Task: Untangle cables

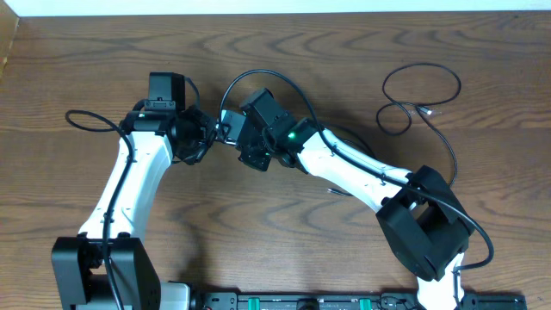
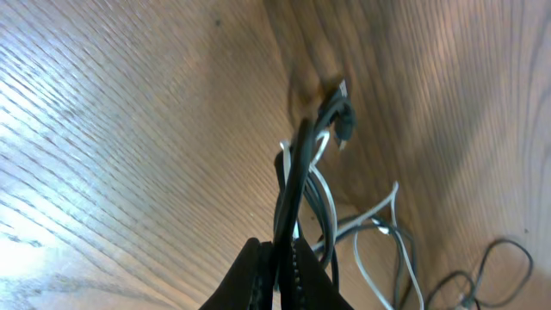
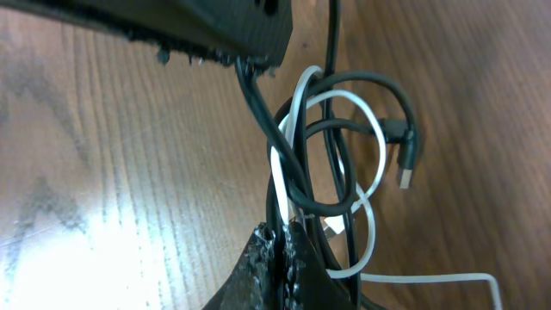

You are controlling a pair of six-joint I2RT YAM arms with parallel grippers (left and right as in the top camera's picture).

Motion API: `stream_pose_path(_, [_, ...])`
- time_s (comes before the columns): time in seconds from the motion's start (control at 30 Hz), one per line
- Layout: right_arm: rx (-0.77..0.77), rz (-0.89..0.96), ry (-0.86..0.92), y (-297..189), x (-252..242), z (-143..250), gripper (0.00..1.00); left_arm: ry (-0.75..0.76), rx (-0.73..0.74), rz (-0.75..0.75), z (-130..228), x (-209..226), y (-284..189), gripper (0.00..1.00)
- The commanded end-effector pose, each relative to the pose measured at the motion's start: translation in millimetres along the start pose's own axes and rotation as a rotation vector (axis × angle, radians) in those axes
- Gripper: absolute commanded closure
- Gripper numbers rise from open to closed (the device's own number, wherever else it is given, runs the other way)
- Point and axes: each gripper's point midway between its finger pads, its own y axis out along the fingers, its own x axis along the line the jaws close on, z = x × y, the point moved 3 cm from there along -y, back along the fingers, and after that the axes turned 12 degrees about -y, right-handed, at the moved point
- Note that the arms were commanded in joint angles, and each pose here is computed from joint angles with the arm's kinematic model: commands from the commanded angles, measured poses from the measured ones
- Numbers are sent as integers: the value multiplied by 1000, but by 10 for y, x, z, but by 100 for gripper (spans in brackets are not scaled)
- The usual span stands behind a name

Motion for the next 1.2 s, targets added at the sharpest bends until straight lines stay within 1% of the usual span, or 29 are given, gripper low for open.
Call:
stream_pose_path(0.0, [-159,-2,30,-472,-64,-409,99,-12,-152,-55,-223,67,-52,92])
stream_pose_path(0.3, [-302,-98,-7,-857,75,-702,99,-65,-229,-87,-324,143,-54,93])
stream_pose_path(0.5, [-353,-154,-4,-964,71,-726,99,-71,-244,-94,-345,159,-55,92])
stream_pose_path(0.63, [-418,-218,1,-1113,33,-739,99,-71,-296,-111,-416,186,-77,92])
stream_pose_path(0.73, [-483,-260,5,-1278,-43,-743,99,-70,-296,-111,-414,185,-77,92])
stream_pose_path(0.87, [-561,-312,93,-1485,-236,-716,99,-71,-296,-111,-416,185,-77,92])
stream_pose_path(1.03, [-538,-272,317,-1597,-611,-488,99,-70,-296,-111,-415,185,-77,92])
stream_pose_path(1.1, [-529,-273,394,-1624,-685,-429,99,-70,-296,-111,-415,185,-77,92])
stream_pose_path(1.13, [-518,-282,464,-1638,-725,-384,99,-70,-296,-111,-414,185,-77,92])
stream_pose_path(1.17, [-511,-288,486,-1636,-725,-368,99,-70,-296,-111,-414,185,-77,92])
